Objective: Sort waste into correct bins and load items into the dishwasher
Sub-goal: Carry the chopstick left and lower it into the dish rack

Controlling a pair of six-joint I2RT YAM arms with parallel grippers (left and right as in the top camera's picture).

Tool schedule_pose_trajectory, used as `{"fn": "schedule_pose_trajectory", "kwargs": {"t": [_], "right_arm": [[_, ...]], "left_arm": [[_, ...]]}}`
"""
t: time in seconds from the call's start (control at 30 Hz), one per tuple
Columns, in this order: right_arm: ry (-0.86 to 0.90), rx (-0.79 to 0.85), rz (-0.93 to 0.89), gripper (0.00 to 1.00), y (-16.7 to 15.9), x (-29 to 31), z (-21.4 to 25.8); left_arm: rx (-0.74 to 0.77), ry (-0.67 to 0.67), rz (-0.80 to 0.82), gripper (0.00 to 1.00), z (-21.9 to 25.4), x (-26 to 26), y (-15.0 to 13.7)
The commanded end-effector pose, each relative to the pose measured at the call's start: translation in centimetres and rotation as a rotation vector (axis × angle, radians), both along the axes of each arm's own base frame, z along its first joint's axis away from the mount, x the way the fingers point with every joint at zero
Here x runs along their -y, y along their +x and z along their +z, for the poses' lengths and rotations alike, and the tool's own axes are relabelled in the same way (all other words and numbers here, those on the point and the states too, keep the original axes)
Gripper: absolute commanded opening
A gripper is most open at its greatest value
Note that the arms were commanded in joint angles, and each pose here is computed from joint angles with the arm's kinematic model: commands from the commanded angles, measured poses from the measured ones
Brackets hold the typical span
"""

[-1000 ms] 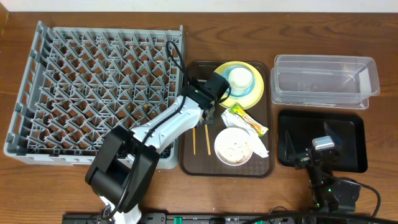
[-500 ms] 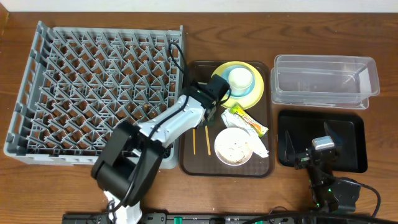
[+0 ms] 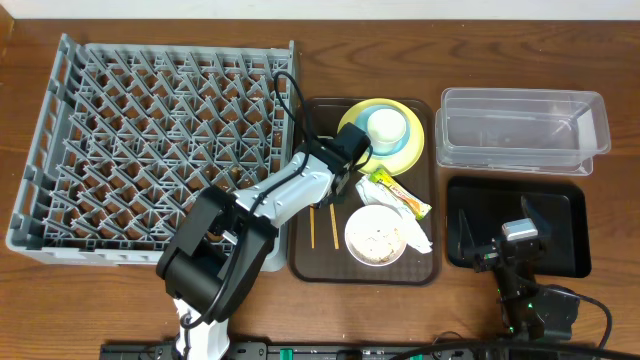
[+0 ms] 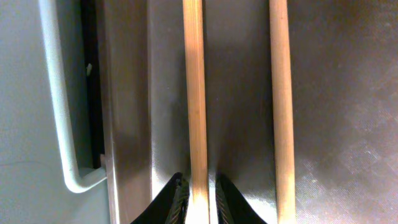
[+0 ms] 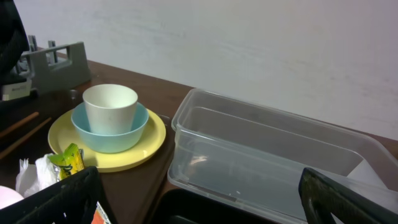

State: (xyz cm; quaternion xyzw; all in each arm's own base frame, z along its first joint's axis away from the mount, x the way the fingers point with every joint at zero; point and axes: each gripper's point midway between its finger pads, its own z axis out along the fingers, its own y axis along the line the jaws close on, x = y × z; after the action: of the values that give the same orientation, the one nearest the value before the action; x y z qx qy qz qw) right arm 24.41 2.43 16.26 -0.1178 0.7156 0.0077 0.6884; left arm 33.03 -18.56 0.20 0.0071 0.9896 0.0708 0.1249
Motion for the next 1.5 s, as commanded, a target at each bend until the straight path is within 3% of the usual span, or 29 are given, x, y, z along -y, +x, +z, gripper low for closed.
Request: {"fn": "schedule_pose_trajectory", "kwargs": {"t": [0.0,0.1,0.27,0.5,0.67,0.8,0.93,1.03,1.47], "right_arm": [[0.014,-0.003,0.004,0.99,0.0,-0.1,-0.1],[0.014,-0.003,0.004,0.99,0.0,-0.1,-0.1],[0.014,-0.003,0.004,0.99,0.0,-0.1,-0.1],[0.014,-0.003,0.004,0.99,0.0,-0.1,-0.1],[0.014,-0.003,0.004,0.99,0.0,-0.1,-0.1],[0.014,-0.003,0.004,0.99,0.0,-0.1,-0.1],[0.014,-0.003,0.004,0.99,0.0,-0.1,-0.1],[0.014,-0.003,0.004,0.99,0.0,-0.1,-0.1],[0.014,-0.003,0.004,0.99,0.0,-0.1,-0.1]], "left_arm": [[-0.027,0.035,0.045,0.15,-1.8,-0.8,-0.4],[-0.023,0.029,0.054,0.08,-1.6,-0.7,-0.3],[0.021,-0.003,0.054,0.08,0.3,-0.4,0.2],[0.276,-0.146,-0.07,0.08,12.5,0.4,1.9],[0.375,-0.133,-0.097,0.08,18.2,-4.0,1.9],[0.293,-0.101,-0.018,0.08,17.3,-8.6,1.7],[0.158,-0.224,-0.08,0.07,14.7,-7.8,1.2],[0.105,-0.215,-0.059,0.08,12.8,-8.2,1.6],[0.042,-0.197,-0.052,0.08,10.2,-8.2,1.9]]}}
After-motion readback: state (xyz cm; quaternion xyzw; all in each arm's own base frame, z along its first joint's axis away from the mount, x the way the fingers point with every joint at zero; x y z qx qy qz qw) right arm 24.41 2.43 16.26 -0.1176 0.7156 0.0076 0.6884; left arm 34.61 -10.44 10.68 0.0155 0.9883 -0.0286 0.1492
